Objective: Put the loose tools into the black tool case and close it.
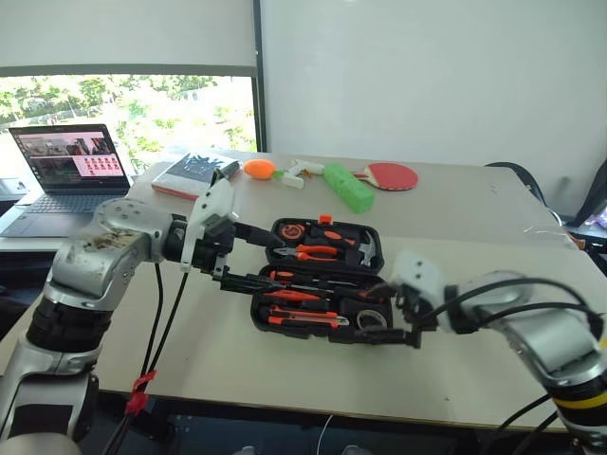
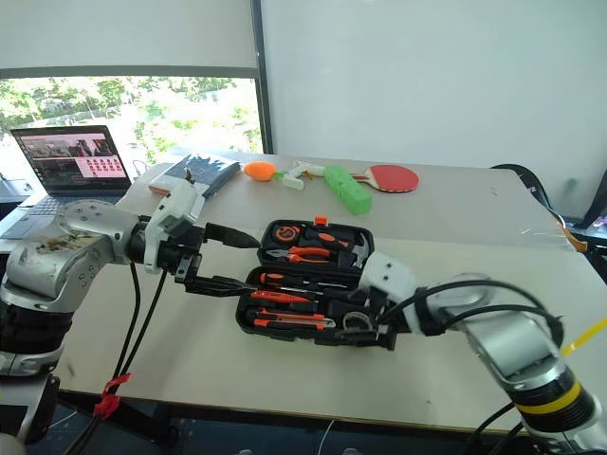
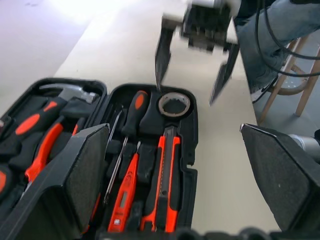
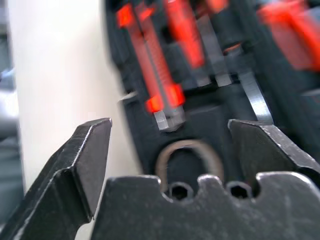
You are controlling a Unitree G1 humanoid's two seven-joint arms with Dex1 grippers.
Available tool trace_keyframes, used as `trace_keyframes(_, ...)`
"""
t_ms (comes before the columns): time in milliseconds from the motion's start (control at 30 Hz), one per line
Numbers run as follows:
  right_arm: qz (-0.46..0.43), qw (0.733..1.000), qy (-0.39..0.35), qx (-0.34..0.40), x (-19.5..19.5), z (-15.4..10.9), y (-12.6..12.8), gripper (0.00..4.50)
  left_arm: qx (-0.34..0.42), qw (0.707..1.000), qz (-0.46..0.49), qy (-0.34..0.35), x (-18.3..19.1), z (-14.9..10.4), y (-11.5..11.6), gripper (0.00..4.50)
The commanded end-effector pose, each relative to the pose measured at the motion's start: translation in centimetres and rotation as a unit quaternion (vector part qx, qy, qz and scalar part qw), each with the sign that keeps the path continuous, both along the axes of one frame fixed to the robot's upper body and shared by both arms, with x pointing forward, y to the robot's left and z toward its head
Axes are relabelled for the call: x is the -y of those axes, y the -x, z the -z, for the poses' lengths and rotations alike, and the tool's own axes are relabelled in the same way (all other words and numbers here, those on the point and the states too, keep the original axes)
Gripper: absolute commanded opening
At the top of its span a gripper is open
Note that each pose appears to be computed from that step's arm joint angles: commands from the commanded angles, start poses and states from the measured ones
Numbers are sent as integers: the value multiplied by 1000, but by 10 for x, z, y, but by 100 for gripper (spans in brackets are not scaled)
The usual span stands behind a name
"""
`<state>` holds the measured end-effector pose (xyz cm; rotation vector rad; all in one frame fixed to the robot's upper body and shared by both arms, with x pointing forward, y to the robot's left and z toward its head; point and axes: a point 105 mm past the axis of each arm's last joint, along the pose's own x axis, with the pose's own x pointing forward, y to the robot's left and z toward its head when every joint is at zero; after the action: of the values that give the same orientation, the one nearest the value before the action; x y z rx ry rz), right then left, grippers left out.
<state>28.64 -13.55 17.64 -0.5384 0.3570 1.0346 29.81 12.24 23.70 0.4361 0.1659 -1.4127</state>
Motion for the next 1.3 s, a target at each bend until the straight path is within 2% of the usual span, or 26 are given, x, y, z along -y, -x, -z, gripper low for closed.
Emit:
trace_keyframes(33, 79, 997, -23, 12, 29, -4, -11, 361, 13, 997, -76, -20, -25, 12, -19, 398)
trace_keyframes(67, 99, 995, -22, 12, 38, 0, -14, 343, 11, 994, -106, -36, -34, 22, -27, 381)
trace_keyframes(167, 144, 989, -8, 10, 58, 19, -21, 239, 8, 981, -176, -79, -59, 48, -45, 265)
trace_keyframes(400, 171, 985, 21, 21, 72, 47, -39, 6, 6, 970, -214, -111, -67, 76, -62, 5)
trace_keyframes(600, 155, 987, 28, 22, 63, 56, -51, 6, 0, 971, -213, -108, -45, 91, -73, 5)
trace_keyframes(867, 111, 993, 19, 26, 41, 54, -59, 6, -12, 979, -185, -90, -23, 99, -70, 5)
trace_keyframes(1100, 46, 999, 11, 2, 26, 56, -35, 6, -48, 989, -112, -86, -16, 106, -37, 5)
trace_keyframes(1300, 3, 1000, 9, -25, 19, 63, -4, 6, -79, 989, -90, -89, -19, 113, -12, 5)
